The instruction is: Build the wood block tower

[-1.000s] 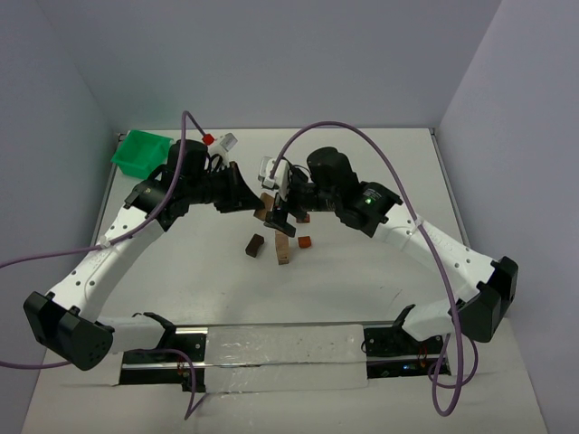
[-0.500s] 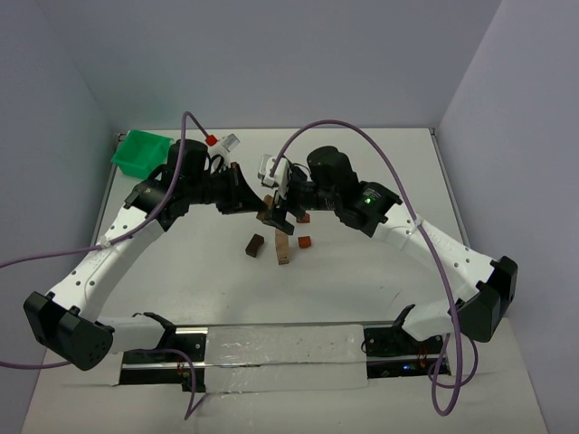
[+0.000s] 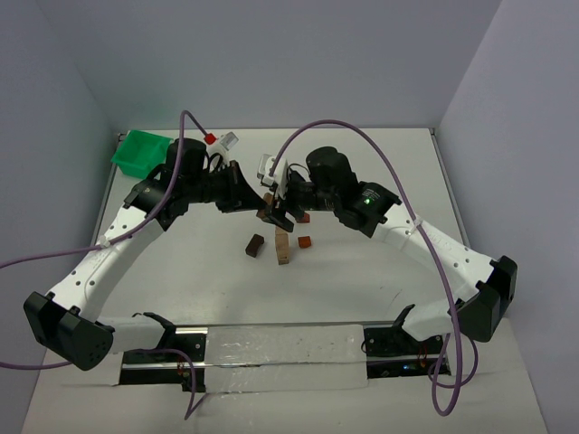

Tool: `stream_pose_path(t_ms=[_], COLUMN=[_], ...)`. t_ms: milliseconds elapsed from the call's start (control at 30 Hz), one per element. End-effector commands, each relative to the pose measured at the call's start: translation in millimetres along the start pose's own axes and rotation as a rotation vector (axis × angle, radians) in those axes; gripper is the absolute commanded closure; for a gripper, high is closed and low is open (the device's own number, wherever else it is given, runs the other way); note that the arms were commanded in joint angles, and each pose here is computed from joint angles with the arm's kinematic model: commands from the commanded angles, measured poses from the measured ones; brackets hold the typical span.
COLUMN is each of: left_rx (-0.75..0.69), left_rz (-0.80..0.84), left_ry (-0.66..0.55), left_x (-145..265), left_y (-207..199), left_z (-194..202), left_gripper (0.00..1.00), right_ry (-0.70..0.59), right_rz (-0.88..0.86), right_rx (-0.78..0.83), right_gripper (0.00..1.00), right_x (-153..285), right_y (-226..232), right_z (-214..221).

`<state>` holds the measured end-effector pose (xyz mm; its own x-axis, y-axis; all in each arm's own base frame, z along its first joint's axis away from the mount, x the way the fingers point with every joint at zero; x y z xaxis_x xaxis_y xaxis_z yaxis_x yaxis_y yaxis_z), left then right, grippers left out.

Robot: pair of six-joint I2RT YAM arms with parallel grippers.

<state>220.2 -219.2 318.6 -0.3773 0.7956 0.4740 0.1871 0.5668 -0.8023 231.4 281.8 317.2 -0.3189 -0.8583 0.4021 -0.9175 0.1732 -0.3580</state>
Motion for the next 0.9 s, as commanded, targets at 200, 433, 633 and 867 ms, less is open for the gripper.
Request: stream_pose_path(t_ms=[200,433,633,867], left_rx=[-0.033,-0.032,-0.024,-0.026], left_rz=[0.076,0.079,0.084,0.032], left_ry=[-0.021,-0.019,-0.017,-0.09], left_x=[10,9,8,18], left_y=[-14,-14,-11,6], left_z=[-1,-1,-1,-21], left_gripper=[1.0,1.0,0.48,0.01], right_ry=[-0.036,-0.036,-0.031,-0.008], right_rz=[0.05,0.055,0.047,0.024], right_rx=[0.011,0.015,0.015,0.029], right_gripper=[0.31,0.39,0.46,0.53], right_x=[-2,-1,0,17], right_y=[-8,-8,-7,-11], right_z=[-8,-8,-7,2])
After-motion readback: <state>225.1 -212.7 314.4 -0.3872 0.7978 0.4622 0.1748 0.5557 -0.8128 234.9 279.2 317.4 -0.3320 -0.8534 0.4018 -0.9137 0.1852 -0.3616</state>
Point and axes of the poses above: each gripper's point midway between its finger pads, its own x axis back along the fingers, its own y axis along the line the jaws close on, z = x × y, the point moved 6 cm from there along x, back along the fingers, and after that the axes turned 9 degrees about x, right-handed, at the moved point
